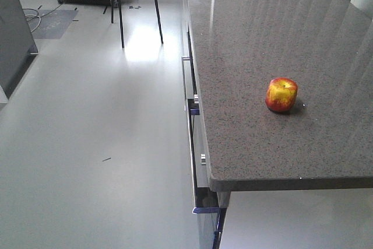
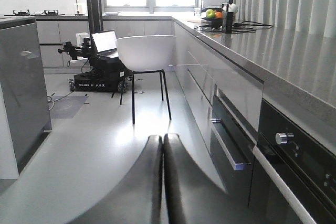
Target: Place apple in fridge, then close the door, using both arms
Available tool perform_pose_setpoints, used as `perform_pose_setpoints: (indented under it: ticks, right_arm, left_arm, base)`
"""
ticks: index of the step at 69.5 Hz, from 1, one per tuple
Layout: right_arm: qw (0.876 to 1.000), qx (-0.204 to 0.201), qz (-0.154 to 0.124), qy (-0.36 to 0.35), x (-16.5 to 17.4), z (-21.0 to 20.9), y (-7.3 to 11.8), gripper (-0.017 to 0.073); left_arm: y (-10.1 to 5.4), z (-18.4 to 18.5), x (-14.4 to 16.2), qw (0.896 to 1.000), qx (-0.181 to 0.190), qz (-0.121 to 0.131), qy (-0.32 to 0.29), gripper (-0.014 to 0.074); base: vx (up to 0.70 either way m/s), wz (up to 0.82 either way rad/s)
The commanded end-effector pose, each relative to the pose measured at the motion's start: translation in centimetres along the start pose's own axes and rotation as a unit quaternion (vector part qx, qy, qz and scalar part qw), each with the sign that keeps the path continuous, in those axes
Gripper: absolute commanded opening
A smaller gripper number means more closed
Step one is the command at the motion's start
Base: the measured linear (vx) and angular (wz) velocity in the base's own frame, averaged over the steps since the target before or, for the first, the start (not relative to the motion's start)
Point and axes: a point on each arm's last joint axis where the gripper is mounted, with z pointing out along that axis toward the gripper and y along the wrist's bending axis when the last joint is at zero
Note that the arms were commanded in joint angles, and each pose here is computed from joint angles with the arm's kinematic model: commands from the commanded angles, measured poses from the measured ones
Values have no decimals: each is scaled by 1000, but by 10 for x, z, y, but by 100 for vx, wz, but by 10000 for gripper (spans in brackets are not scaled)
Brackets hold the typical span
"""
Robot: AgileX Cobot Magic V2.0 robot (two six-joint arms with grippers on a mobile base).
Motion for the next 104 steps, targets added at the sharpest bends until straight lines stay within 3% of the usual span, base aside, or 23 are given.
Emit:
perform_pose_setpoints:
  ticks: [1, 34, 46, 52, 64, 75, 83, 96, 104]
  right_arm:
    - [999, 0, -8, -36, -4, 0, 0, -3]
    - [999, 0, -7, -39, -4, -1, 0, -3]
    - [992, -5, -2, -127, -24, -4, 1, -3]
    - [992, -5, 4, -127, -41, -6, 2, -3]
    - [998, 0, -2, -65, -87, -5, 3, -3]
    - [999, 6, -3, 38, -122, 6, 4, -3]
    - [994, 9, -11, 105, -139, 17, 4, -3]
    - [978, -2, -61, 198, -156, 41, 6, -3]
    - [969, -9, -56, 241, -161, 58, 7, -3]
  left_arm:
    - [-1, -1, -3, 999, 7, -7, -37, -6]
    - [-1, -1, -3, 999, 7, -7, -37, -6]
    - [-1, -1, -3, 999, 7, -7, -37, -6]
    - [-1, -1, -3, 999, 7, -7, -37, -6]
    - [-1, -1, -3, 999, 7, -7, -37, -6]
    - [-1, -1, -3, 999, 7, -7, -37, -6]
    - [-1, -1, -3, 999, 7, -7, -37, -6]
    - [-1, -1, -3, 999, 7, -7, -37, -6]
    - [-1, -1, -3, 999, 7, -7, -37, -6]
  base:
    - [0, 0]
    - [0, 0]
    - [0, 0]
    - [0, 0]
    - [0, 0]
    - [0, 0]
    - [0, 0]
    - [0, 0]
    - [0, 0]
